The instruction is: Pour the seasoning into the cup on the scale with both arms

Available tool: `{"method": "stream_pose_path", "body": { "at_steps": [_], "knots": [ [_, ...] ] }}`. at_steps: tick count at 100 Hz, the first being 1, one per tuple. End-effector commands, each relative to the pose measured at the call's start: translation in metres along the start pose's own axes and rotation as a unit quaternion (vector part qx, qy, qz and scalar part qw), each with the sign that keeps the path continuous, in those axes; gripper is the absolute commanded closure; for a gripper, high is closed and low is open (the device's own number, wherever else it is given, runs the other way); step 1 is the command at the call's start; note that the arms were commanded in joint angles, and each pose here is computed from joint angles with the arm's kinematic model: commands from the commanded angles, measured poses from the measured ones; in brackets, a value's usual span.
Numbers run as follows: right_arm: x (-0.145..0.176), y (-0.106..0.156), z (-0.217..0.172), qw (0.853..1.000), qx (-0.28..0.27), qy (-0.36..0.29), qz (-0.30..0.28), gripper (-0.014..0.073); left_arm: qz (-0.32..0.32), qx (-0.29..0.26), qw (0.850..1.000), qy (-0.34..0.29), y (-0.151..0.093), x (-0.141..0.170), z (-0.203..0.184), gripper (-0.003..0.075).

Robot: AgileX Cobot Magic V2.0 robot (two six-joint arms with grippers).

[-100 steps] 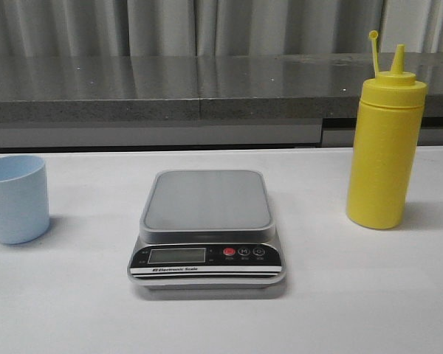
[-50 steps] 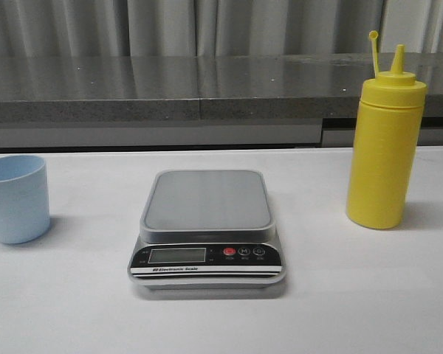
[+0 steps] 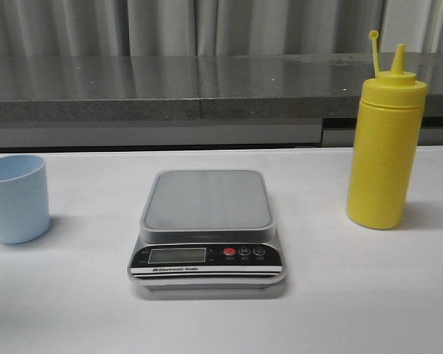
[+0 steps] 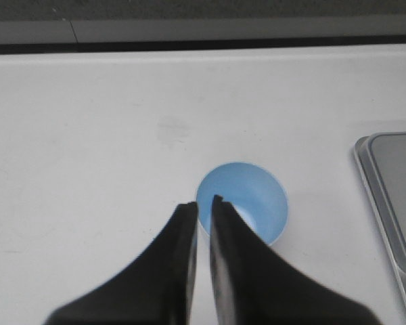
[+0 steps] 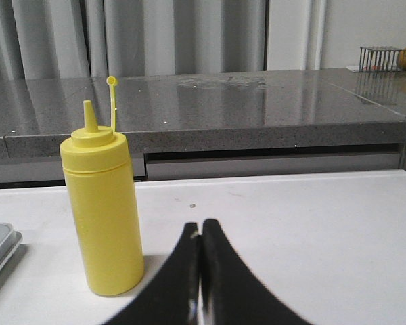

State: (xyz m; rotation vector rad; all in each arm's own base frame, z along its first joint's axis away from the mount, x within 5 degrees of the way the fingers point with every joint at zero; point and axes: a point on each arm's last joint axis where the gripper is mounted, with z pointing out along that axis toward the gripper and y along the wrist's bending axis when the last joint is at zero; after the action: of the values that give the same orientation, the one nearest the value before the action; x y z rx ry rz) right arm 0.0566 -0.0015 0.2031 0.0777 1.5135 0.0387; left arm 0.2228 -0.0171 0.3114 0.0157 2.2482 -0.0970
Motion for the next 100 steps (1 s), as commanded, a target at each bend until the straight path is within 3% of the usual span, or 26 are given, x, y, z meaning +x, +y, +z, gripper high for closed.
{"method": "stream_pose_path", "body": {
  "at_steps": [1,14,21,57,83,100],
  "knots": [
    [-0.014,0.001,-0.003,0.998,-0.005,-0.055,-0.006,0.0663,-0.003,0.001,1.0,-0.023,-0.001,-0.02,0.009,0.0493],
    [-0.014,0.001,-0.003,0.998,-0.005,-0.055,-0.006,0.0663,-0.006,0.0,1.0,0.003,-0.001,-0.025,0.032,0.0237],
    [-0.014,0.001,-0.003,0.998,-0.005,-0.055,-0.006,0.0663,-0.006,-0.001,1.0,0.018,-0.001,-0.026,0.043,0.0179],
    [-0.014,0.001,-0.003,0.998,-0.005,-0.055,-0.006,0.0663,-0.022,-0.018,0.99,0.14,0.01,-0.024,0.106,0.0195],
    [-0.014,0.001,-0.003,0.998,-0.005,-0.055,-0.006,0.0663,-0.024,-0.023,0.984,0.176,0.015,-0.018,0.141,0.0199],
    [-0.014,0.001,-0.003,0.998,-0.005,-0.055,-0.006,0.0663,-0.026,-0.025,0.978,0.203,0.016,-0.006,0.159,0.0267]
  ]
}}
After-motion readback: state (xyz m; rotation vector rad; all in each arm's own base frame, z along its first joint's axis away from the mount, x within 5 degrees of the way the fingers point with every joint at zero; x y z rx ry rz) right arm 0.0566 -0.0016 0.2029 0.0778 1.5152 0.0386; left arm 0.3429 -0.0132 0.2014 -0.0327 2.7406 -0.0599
